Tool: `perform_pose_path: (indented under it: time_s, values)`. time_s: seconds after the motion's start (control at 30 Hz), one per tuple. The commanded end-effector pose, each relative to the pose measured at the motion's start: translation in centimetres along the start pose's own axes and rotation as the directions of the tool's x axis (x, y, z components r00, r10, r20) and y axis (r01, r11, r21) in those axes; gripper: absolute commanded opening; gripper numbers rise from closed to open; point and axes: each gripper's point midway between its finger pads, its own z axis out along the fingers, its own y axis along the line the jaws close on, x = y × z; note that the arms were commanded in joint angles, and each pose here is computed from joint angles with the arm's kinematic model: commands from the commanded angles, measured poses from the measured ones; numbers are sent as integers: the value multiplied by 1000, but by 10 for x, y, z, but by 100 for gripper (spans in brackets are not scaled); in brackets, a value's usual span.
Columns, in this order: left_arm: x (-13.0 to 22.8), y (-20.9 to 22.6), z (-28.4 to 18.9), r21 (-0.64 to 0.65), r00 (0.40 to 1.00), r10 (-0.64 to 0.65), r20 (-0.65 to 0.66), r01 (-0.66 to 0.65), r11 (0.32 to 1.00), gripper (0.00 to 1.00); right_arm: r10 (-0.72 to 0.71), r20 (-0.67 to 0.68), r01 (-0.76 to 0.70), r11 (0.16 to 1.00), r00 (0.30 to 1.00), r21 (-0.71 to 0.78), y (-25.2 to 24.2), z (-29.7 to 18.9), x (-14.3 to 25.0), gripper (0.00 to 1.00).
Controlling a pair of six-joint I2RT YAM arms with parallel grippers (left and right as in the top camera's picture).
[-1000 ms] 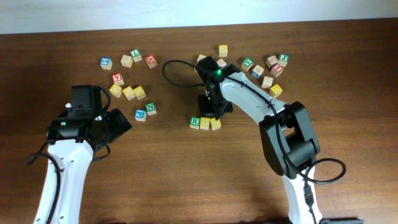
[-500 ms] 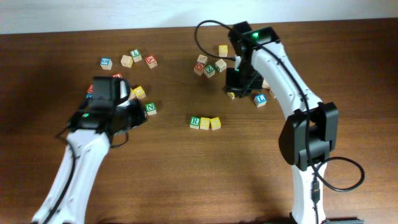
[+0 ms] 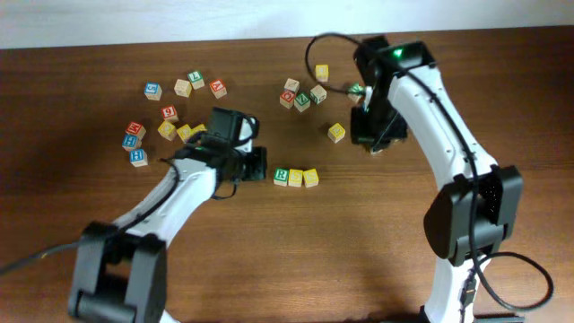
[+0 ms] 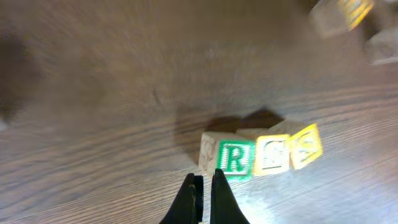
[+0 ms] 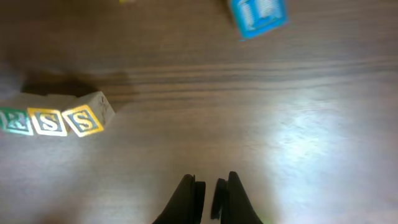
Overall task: Spell out RSS
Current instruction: 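Move the left gripper to the R end, right gripper to S end, then push the blocks together between the left and right grippers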
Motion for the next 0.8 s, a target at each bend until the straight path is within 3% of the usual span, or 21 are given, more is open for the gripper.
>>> perform_pose_path:
  time_s: [0.0, 0.4, 0.77]
  values:
    - [6, 14, 13, -60, 1000, 11, -22, -13, 998, 0, -31, -75, 24, 995, 997, -99, 16, 33, 12, 4]
    - [19, 15, 39, -21, 996, -25, -84, 23, 1000, 0, -76, -46, 55, 935, 996, -351, 54, 92, 11, 4]
    - [18, 11, 40, -3, 995, -50, -84, 50, 999, 0, -72, -32, 56, 934, 997, -353, 70, 113, 17, 4]
